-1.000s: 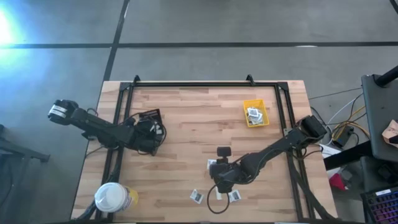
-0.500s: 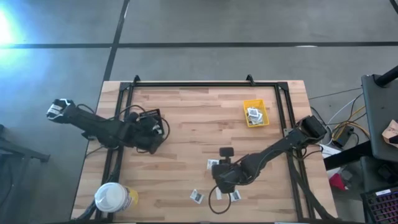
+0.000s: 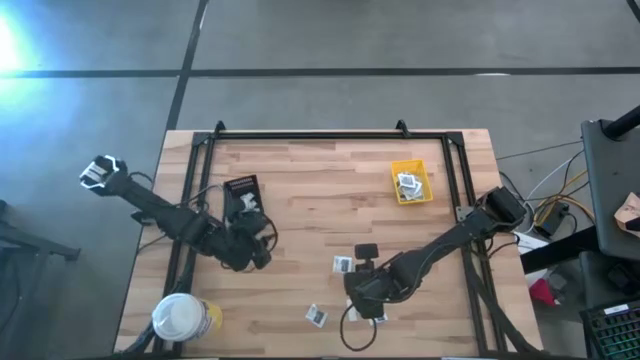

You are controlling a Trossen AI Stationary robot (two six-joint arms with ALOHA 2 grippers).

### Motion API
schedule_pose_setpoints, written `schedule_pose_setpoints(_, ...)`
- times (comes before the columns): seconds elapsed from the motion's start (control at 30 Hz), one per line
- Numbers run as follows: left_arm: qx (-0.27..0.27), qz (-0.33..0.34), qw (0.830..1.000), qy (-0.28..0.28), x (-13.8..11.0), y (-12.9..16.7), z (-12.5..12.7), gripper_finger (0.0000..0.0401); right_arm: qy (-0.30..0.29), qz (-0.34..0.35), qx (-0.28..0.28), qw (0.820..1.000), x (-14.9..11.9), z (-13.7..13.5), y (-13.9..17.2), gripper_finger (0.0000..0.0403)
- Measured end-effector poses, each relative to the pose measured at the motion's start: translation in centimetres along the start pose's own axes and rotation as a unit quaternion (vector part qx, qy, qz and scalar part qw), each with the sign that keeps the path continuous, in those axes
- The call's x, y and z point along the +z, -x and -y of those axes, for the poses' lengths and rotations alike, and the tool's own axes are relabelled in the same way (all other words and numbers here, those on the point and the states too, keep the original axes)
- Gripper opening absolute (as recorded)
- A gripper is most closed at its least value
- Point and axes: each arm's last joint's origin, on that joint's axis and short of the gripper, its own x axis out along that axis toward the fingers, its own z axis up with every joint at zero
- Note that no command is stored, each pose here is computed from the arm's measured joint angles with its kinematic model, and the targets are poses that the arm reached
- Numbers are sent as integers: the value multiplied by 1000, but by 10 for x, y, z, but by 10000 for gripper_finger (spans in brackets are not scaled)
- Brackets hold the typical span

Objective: Pick & Place First Aid Supplies
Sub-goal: Put the black pad into the yellow bin

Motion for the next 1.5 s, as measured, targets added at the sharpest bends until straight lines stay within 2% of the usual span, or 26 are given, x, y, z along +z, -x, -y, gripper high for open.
schedule_pose_setpoints(0.17,-39,-8,999,-28,-8,-5,19,179,9,2,0,1000,1,1,0,63)
schedule_pose_setpoints(0.3,-63,-42,996,-48,-18,-10,32,178,33,2,-3,999,3,6,-2,68)
schedule_pose_setpoints(0.47,-84,-84,991,-56,-27,-16,45,177,40,-1,-11,999,9,23,-7,79)
schedule_pose_setpoints(0.57,-89,-110,988,-60,-30,-16,49,177,38,-11,3,999,13,35,-11,86)
schedule_pose_setpoints(0.67,-76,-134,986,-62,-32,-13,48,177,37,-20,20,999,17,48,-15,91)
schedule_pose_setpoints(0.9,-33,-178,982,-50,-42,-8,39,176,47,-21,10,999,26,78,-20,89)
schedule_pose_setpoints(1.13,-40,-200,979,-31,-48,-5,40,176,63,-14,1,998,38,99,-16,95)
schedule_pose_setpoints(1.37,-41,-201,978,-25,-50,-3,41,176,69,-5,8,998,45,109,-13,95)
schedule_pose_setpoints(1.5,-38,-203,978,-25,-52,-4,40,176,73,-21,16,997,43,106,-25,95)
